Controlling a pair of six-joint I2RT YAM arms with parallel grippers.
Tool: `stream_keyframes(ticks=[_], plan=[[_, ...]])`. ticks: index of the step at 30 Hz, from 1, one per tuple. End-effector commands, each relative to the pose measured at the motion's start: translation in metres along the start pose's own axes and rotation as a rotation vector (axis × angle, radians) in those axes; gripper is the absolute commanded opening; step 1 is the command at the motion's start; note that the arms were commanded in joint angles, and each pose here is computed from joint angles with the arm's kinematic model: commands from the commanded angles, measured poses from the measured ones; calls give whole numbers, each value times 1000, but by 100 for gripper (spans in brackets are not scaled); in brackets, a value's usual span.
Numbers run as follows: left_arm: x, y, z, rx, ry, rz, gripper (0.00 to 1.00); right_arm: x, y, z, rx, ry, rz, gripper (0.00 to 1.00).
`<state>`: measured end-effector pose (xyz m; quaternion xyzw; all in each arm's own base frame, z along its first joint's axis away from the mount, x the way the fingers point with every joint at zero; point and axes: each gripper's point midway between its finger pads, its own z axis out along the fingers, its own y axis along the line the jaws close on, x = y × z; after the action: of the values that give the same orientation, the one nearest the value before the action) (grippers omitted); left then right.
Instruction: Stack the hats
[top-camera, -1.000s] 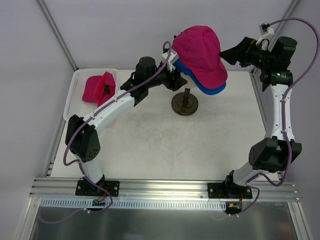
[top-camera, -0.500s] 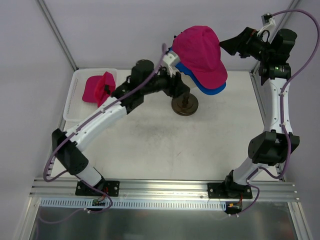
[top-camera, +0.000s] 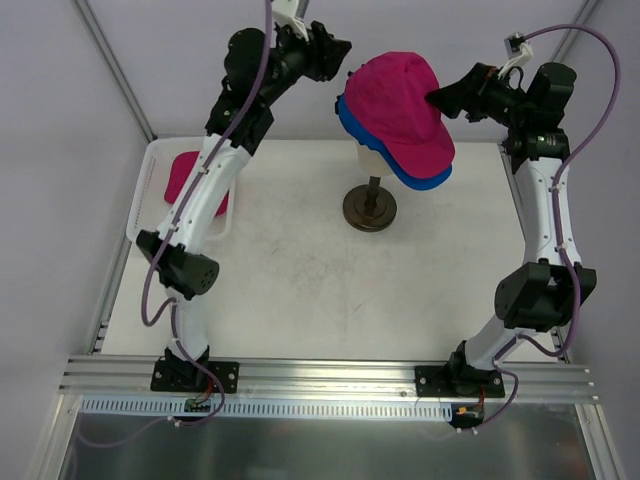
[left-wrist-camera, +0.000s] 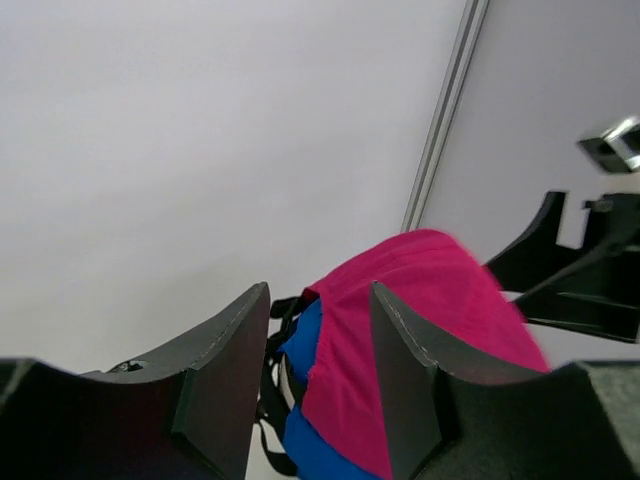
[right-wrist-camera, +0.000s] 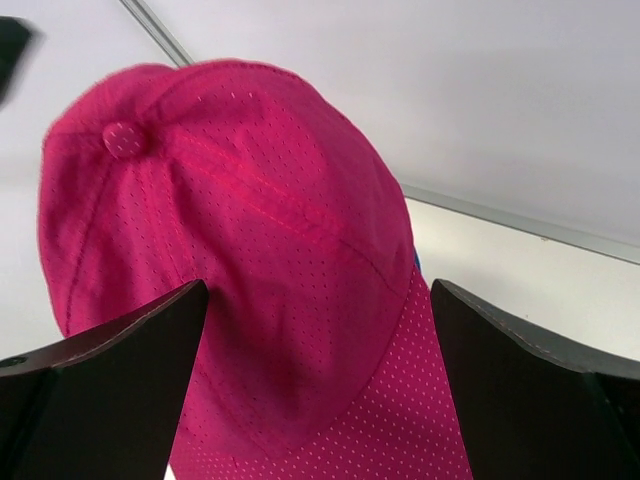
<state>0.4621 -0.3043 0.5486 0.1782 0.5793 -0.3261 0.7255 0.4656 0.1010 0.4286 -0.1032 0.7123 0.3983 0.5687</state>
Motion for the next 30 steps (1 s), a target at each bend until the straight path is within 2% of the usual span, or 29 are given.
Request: stream_keyframes(ticks=[1,7,13,24,30], plan=[[38,3,24,33,60,-23,45,-15,31,-15,-53,-44,-119,99],[72,14,40,23,95,-17,44,-6,42,-17,-100,-34,-174,99],[101,14,39,40,160,-22,43,-2,46,-14,-127,-19,-177,99],[143,14,28,45,263,-17,19,12,39,-2,-132,19,-153,100],[177,17,22,42,338,-44,11,18,34,0,-133,45,-147,99]])
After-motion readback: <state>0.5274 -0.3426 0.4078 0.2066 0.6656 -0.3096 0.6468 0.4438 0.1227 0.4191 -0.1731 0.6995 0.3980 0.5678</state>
